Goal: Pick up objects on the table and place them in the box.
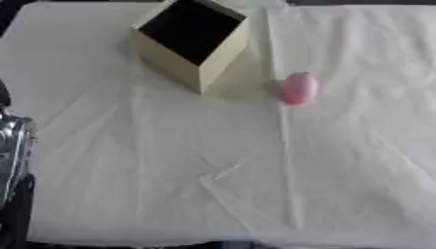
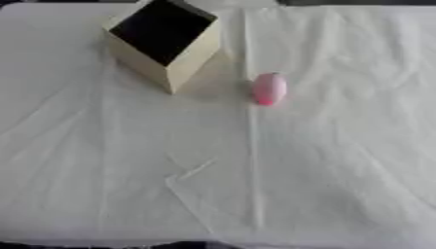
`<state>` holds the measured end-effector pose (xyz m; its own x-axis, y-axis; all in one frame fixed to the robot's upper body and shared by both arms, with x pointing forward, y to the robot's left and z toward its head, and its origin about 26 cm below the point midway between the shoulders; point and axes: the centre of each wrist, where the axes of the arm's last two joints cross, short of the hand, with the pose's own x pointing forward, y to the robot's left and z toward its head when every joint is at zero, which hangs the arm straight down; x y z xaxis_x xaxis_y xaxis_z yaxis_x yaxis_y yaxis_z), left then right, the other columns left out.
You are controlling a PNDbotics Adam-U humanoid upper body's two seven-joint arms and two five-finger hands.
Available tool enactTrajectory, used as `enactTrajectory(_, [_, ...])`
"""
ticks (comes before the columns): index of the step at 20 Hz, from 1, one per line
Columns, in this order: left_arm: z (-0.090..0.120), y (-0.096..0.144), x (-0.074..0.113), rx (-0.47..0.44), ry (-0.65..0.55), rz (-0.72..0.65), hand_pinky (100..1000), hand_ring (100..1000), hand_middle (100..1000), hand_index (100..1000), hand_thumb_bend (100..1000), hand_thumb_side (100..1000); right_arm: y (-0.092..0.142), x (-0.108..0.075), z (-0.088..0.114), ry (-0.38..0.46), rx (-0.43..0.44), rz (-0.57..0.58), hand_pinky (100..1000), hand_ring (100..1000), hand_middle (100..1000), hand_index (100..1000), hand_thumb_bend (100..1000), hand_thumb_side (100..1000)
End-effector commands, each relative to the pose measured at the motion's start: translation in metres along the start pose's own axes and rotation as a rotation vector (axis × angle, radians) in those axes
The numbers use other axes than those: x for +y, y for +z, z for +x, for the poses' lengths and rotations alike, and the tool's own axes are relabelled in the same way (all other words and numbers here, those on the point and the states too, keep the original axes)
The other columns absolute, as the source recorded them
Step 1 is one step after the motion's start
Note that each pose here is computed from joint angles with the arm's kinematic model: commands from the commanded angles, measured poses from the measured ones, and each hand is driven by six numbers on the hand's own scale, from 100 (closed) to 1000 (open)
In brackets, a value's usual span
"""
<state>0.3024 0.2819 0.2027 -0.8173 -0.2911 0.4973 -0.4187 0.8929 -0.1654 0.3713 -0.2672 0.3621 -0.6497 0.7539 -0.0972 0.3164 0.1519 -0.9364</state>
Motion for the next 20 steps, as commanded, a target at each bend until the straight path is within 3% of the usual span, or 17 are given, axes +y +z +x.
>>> enactTrajectory(1, [0.006,-0.007,0.003,-0.037,-0.009,-0.023,714,710,768,856,113,739,-0.005,-0.01,-0.013,0.093,0.031,0.148,880,875,817,901,100,970])
enactTrajectory(8, [0.006,-0.008,0.003,-0.043,-0.012,-0.024,713,707,768,857,105,747,-0.026,-0.004,-0.02,0.147,0.014,0.35,884,904,861,923,100,1000])
enactTrajectory(19, [0.007,-0.01,0.002,-0.048,-0.01,-0.026,713,704,768,858,100,755,-0.035,0.0,-0.02,0.16,-0.012,0.413,890,910,861,927,100,999])
enactTrajectory(20, [0.007,-0.01,0.002,-0.048,-0.009,-0.028,713,704,768,858,100,755,-0.036,0.003,-0.02,0.157,-0.024,0.432,898,920,859,930,100,934])
